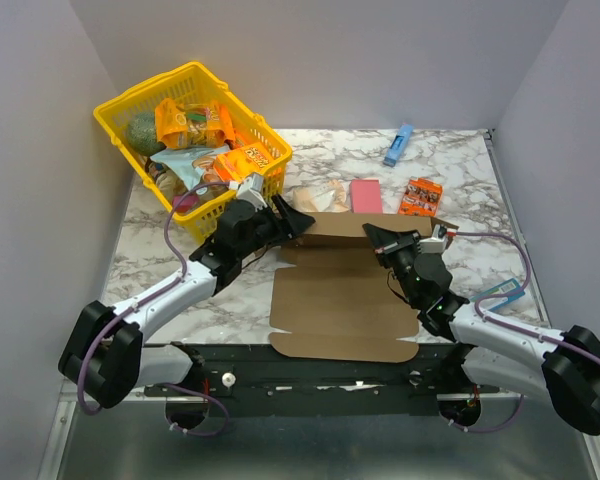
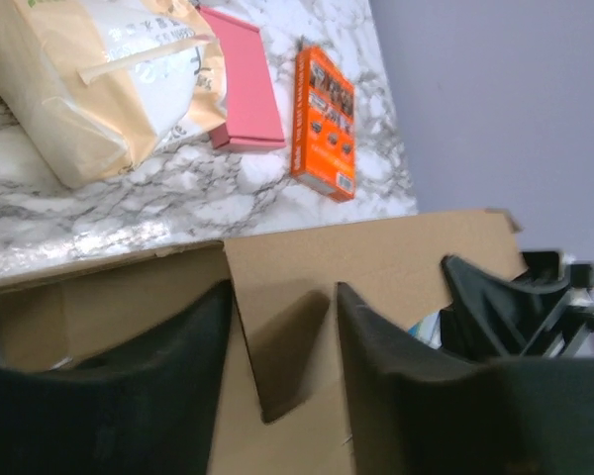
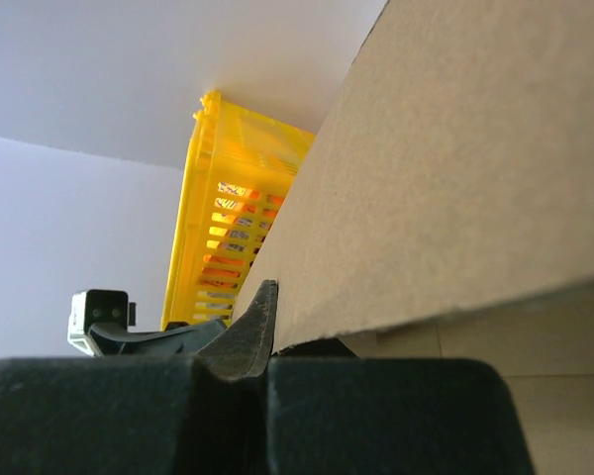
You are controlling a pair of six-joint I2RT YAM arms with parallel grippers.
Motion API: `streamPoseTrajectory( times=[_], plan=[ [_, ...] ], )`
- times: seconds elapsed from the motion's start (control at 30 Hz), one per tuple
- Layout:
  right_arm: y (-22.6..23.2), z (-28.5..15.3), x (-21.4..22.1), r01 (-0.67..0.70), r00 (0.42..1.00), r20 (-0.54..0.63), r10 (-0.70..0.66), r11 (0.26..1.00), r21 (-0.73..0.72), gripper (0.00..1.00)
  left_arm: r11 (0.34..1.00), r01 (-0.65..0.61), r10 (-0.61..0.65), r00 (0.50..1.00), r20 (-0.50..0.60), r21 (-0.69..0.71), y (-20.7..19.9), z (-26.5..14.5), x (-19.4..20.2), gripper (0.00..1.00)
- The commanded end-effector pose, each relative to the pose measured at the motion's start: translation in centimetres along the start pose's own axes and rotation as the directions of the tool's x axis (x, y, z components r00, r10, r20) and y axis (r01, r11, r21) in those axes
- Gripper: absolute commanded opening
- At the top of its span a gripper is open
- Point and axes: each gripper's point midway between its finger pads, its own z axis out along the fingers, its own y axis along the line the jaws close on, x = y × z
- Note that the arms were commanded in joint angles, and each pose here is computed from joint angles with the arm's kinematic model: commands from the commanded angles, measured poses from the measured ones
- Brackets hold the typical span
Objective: Fold the paper box
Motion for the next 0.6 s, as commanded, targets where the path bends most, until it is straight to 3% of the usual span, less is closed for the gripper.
streamPoseTrajectory(
  times=[0.0,0.07,0.27,0.4,0.57],
  plan=[
    [-2.7,-0.4,1.0,0.113,0.993,-0.053,-0.108,0.989,0.091,0.00,0.993,-0.117,0.117,0.993,-0.012,0.015,-1.6,-1.6,-0.5,0.79],
    [-2.8,-0.5,0.8,0.114,0.993,-0.047,-0.110,0.989,0.095,0.01,0.982,-0.187,0.188,0.982,0.022,-0.026,-1.3,-2.6,-1.9,0.86],
    [-2.8,-0.9,0.2,0.116,0.993,-0.028,-0.114,0.988,0.101,0.00,0.941,-0.300,0.309,0.950,0.037,-0.156,0.9,-5.9,-4.6,0.90],
    [-2.8,-0.9,0.3,0.118,0.993,-0.031,-0.115,0.988,0.100,0.00,0.898,-0.322,0.357,0.932,0.066,-0.300,3.9,-8.1,-6.8,0.90],
    [-2.8,-0.9,0.3,0.119,0.993,-0.033,-0.116,0.988,0.098,0.00,0.893,-0.315,0.362,0.927,0.098,-0.322,5.8,-8.7,-7.5,0.90]
  ],
)
